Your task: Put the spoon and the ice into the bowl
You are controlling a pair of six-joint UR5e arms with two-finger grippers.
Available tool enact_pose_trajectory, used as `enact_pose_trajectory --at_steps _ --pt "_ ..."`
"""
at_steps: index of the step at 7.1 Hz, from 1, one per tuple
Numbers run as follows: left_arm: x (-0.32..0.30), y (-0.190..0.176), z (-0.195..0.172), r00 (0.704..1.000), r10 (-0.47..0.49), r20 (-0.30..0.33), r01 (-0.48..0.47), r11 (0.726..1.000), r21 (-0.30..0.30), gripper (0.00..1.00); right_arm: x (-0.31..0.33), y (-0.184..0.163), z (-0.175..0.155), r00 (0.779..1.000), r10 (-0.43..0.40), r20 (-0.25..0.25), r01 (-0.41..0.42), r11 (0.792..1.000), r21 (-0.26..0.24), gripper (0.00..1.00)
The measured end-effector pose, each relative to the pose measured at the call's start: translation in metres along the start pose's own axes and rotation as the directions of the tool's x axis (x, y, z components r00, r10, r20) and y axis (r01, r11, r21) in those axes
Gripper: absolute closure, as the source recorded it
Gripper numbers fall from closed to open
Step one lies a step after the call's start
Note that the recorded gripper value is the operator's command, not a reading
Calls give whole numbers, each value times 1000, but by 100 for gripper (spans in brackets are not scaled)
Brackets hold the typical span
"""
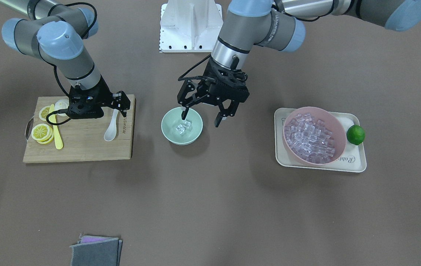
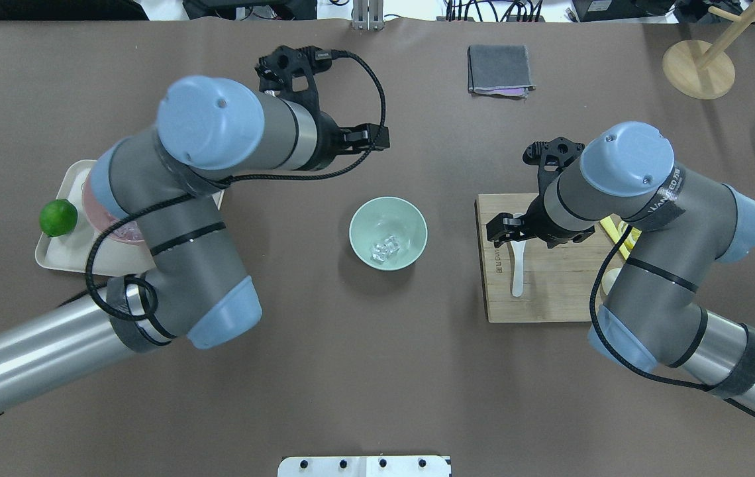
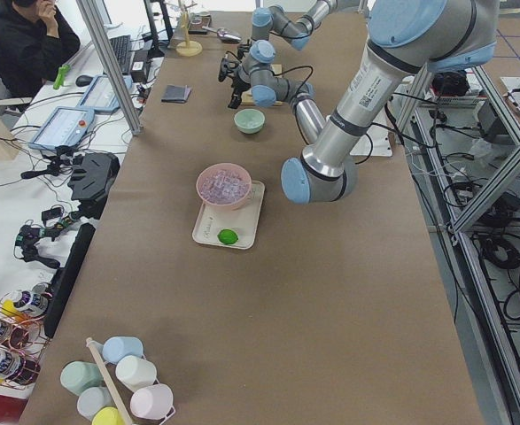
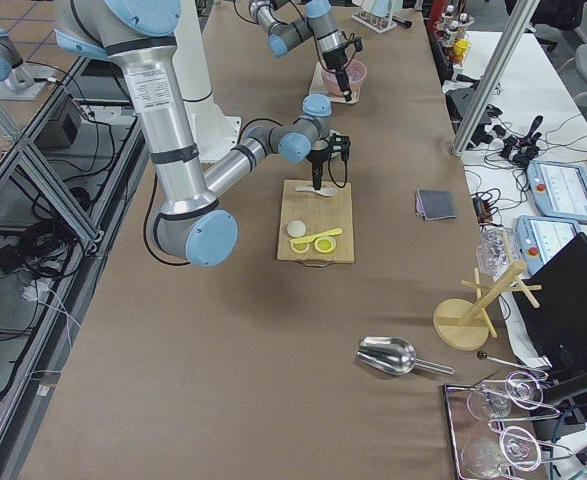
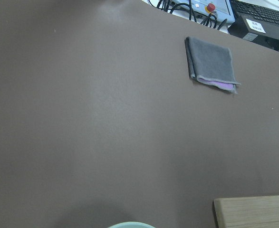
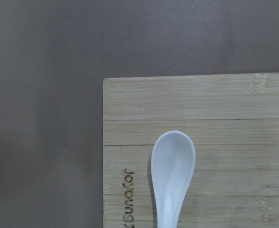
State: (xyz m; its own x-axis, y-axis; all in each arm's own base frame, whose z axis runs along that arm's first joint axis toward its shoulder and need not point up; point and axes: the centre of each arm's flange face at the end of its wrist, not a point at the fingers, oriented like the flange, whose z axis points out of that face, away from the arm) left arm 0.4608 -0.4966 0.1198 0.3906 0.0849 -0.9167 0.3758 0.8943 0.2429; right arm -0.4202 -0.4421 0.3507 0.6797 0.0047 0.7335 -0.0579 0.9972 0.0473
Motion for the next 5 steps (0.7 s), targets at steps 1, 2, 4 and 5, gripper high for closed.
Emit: enact_pose_trajectory --at_steps 1,2,4,5 --pt "-13 -23 -15 1000 7 7 -7 1000 -7 2 -1 3 9 1000 -6 -9 6 1000 -1 18" --pt "-22 -37 -22 1000 18 14 -18 1000 -4 2 -2 5 15 1000 -11 -12 11 1000 -3 21" --pt "-33 -53 -29 999 27 27 -27 1000 10 2 -1 8 23 1000 -13 -21 13 1000 -12 31" --pt "-36 -56 -30 999 26 31 -27 1000 15 2 -1 11 27 1000 -15 -24 14 1000 -17 37"
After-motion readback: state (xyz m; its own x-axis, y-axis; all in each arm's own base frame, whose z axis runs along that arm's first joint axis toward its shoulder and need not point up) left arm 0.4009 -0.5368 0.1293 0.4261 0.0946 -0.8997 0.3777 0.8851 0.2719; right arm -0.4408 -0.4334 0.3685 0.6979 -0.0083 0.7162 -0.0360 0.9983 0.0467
